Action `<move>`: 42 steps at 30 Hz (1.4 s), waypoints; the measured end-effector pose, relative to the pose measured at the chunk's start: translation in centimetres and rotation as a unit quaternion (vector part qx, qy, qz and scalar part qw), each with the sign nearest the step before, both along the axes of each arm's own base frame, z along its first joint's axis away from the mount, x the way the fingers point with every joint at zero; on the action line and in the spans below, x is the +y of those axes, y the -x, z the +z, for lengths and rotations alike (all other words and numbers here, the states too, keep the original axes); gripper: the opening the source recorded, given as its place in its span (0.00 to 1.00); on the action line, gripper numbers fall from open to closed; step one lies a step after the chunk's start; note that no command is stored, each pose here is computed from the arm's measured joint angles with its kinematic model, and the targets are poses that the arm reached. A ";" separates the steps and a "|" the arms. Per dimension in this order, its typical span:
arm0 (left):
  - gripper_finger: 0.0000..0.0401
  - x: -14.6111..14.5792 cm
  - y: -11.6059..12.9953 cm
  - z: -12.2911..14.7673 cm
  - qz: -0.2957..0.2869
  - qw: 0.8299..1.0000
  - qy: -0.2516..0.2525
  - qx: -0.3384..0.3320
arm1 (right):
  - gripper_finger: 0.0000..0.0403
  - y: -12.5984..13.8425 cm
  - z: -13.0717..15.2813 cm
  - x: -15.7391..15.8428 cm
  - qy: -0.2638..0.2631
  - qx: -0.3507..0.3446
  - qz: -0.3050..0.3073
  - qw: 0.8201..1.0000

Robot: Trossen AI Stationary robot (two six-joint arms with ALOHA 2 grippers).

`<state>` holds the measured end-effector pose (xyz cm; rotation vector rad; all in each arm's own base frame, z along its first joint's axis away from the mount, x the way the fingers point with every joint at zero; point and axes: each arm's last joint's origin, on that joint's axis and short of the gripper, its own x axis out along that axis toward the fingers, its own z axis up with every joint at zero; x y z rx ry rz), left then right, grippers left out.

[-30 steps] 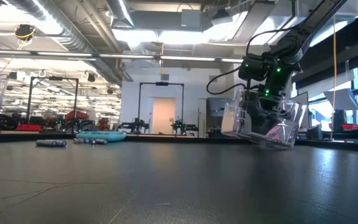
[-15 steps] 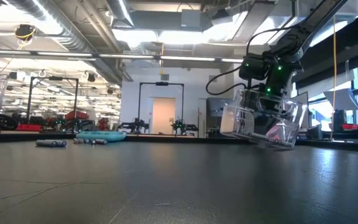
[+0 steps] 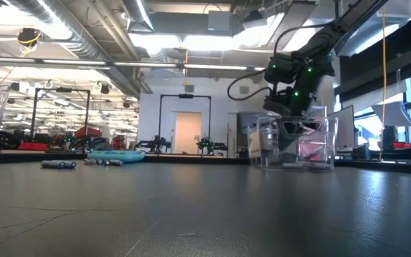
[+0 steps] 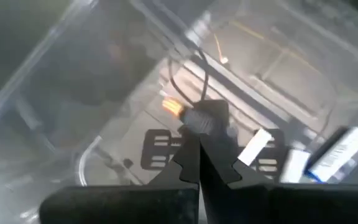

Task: Sort batteries
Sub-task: Put the black battery into the bottom transparent bin

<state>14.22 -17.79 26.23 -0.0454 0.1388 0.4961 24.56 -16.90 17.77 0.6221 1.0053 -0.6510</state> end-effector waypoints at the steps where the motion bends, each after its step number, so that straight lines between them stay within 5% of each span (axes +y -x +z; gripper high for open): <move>1: 0.20 0.0 0.0 0.0 -0.001 1.000 0.001 0.000 | 0.00 -0.1 0.2 -0.1 0.003 -0.003 0.000 1.000; 13: 0.20 -0.3 0.3 0.0 -0.009 1.000 0.005 -0.002 | 0.05 -1.0 1.8 -0.5 0.034 -0.015 0.016 0.999; 28: 0.20 -0.3 0.3 0.0 -0.008 1.000 0.009 -0.004 | 0.54 -3.8 -3.1 -2.8 0.057 -0.034 -0.047 0.997; 42: 0.20 -0.3 0.3 0.0 -0.007 1.000 0.018 -0.009 | 0.43 -3.2 -3.4 -2.7 0.071 0.012 -0.071 0.995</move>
